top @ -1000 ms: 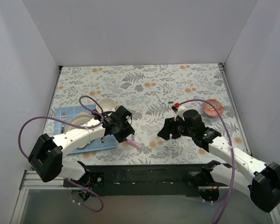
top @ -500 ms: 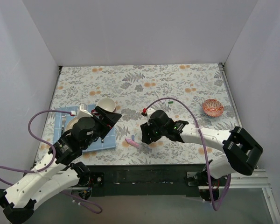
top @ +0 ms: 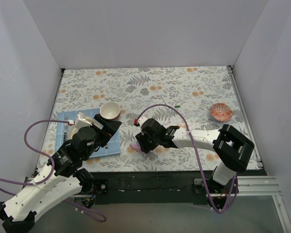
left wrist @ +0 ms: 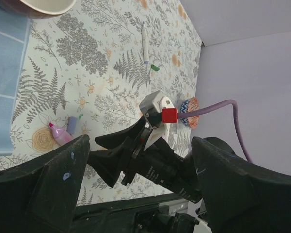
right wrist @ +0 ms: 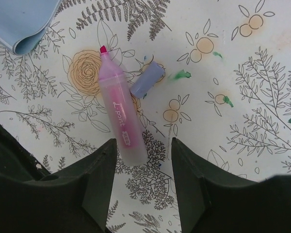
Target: Insert the pens into the pen caps
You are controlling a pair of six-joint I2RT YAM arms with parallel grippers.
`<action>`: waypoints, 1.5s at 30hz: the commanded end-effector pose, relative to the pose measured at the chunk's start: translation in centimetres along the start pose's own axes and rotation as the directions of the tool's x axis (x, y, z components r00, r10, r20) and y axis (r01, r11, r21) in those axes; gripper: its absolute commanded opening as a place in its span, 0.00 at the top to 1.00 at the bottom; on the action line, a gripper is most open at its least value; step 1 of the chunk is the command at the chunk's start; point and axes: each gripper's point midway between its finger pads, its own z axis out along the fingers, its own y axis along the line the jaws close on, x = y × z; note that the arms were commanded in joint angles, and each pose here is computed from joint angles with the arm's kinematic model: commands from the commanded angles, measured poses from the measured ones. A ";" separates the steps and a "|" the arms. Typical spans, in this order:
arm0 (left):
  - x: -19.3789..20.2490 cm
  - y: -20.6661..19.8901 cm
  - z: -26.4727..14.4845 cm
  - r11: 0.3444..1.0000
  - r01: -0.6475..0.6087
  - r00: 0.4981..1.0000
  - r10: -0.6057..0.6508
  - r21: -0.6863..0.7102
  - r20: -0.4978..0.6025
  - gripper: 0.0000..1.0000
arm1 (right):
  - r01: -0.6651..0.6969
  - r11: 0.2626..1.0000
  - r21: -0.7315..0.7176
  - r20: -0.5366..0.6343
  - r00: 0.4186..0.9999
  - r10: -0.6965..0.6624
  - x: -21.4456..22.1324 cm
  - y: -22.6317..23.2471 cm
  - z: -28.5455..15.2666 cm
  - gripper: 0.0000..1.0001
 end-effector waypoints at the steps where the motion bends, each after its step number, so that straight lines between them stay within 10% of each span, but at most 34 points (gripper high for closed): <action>1: -0.6 1.5 0.2 0.998 -0.030 0.998 0.033 -0.048 0.045 0.15 | 0.040 0.999 0.030 -0.008 0.999 -0.040 -0.7 0.5 0.2 0.44; 11: -2.0 2.9 -0.1 0.991 -0.066 0.991 0.079 -0.116 0.108 0.19 | 0.098 0.985 0.138 -0.154 0.985 -0.077 2.7 0.6 1.7 0.51; 19: -3.2 5.4 -0.2 0.966 -0.082 0.979 0.124 -0.245 0.164 0.21 | 0.113 0.953 0.281 -0.197 0.979 -0.058 4.9 -0.3 1.3 0.76; 24: 0.4 3.8 0.8 0.983 -0.165 0.986 0.166 -0.076 0.011 0.23 | 0.057 0.956 0.289 -0.111 0.993 -0.025 3.9 -0.3 0.2 0.99; 45: 10.2 -0.8 4.2 0.920 -0.163 0.917 0.275 0.356 -0.289 0.26 | -0.172 0.985 0.000 0.405 0.900 0.157 -4.8 3.3 -8.8 0.99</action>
